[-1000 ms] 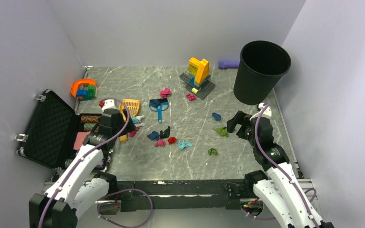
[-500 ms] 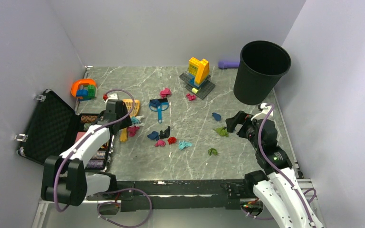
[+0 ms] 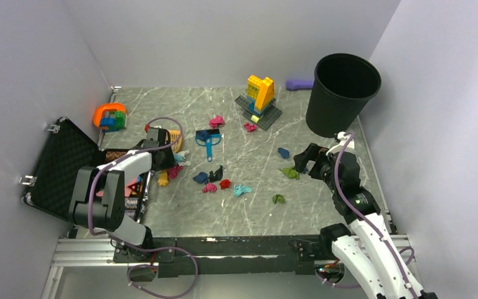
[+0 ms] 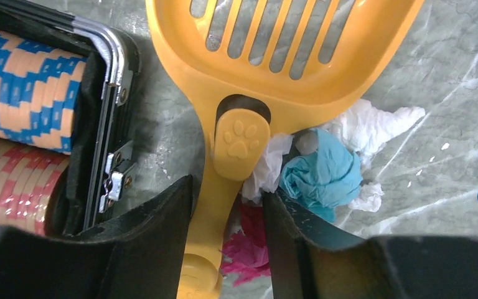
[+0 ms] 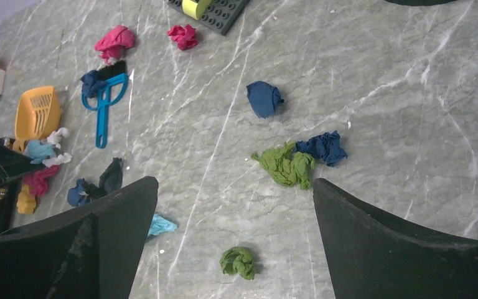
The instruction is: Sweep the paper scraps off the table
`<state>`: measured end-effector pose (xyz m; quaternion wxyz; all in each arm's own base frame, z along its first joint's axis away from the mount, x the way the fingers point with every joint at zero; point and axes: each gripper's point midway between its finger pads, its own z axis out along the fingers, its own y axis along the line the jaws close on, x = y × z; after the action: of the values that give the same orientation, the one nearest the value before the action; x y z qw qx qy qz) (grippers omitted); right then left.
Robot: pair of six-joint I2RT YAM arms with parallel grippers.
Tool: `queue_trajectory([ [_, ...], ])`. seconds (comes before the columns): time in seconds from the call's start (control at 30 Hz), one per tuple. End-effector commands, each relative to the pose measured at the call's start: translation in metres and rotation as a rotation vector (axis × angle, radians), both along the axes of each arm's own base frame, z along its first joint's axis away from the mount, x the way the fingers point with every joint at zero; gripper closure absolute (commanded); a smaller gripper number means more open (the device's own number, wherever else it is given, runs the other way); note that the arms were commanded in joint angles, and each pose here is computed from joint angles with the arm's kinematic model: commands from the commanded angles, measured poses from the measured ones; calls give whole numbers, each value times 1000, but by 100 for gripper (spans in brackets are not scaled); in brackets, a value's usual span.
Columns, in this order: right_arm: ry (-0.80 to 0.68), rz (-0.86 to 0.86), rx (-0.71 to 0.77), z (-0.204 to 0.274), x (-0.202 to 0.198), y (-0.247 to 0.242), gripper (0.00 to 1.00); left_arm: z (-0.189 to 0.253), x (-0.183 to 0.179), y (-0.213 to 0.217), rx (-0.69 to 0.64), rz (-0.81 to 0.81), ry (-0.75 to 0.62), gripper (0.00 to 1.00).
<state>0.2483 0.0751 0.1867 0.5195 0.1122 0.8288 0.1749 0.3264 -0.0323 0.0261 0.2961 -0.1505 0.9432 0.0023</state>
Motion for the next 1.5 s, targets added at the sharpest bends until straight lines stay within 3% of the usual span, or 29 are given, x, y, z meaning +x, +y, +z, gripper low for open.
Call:
queue_trajectory([
  [0.0,-62,14,6,25,12,4,0,11,22,-6,-28,-26,-36,52],
  [0.1,-49,19,4,22,16,6,0,9,26,-11,-47,-36,-27,54],
  [0.23,-37,23,11,20,19,9,1,14,28,-12,-46,-29,-38,69],
  [0.57,-44,23,29,23,24,12,1,102,14,-8,28,16,-247,73],
  [0.9,-23,43,45,17,23,17,1,127,7,-54,-35,-123,-281,71],
  [1.07,-14,44,61,11,22,19,1,128,8,-136,-133,-274,-320,70],
  [1.2,-5,43,67,13,22,19,1,122,19,-200,-132,-345,-266,71],
  [1.33,3,42,58,11,19,18,1,116,32,-235,-117,-362,-252,69],
  [1.47,6,67,66,8,16,22,1,108,38,-266,-199,-406,-238,63],
])
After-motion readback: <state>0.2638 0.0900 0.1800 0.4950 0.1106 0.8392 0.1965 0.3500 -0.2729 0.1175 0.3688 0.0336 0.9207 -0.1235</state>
